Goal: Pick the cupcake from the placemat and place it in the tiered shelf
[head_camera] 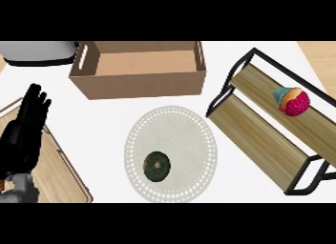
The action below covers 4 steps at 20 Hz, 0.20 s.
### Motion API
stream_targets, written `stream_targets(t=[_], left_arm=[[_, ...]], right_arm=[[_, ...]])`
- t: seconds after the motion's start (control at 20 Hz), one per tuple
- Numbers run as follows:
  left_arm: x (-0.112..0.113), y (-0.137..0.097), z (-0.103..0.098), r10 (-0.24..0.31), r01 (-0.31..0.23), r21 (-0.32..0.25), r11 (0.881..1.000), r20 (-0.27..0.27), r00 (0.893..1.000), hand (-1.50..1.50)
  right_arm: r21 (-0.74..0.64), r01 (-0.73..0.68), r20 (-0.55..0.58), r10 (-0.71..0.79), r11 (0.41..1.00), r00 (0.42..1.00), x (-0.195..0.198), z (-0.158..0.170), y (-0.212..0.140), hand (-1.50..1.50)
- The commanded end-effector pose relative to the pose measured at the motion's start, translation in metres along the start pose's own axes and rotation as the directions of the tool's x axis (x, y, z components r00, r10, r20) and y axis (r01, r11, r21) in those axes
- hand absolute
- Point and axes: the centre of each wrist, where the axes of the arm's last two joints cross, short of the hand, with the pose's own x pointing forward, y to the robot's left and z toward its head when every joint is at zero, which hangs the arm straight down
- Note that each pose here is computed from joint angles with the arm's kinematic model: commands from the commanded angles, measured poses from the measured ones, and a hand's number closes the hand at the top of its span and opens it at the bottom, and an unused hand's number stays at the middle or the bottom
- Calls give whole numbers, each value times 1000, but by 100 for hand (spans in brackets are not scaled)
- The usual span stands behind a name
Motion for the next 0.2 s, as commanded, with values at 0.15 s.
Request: stream_targets(t=[0.15], left_arm=[[-2, -4, 7, 21, -21, 4, 1000, -7, 1000, 0]], right_arm=[[76, 229, -167, -214, 970, 963, 6, 6, -65, -150]])
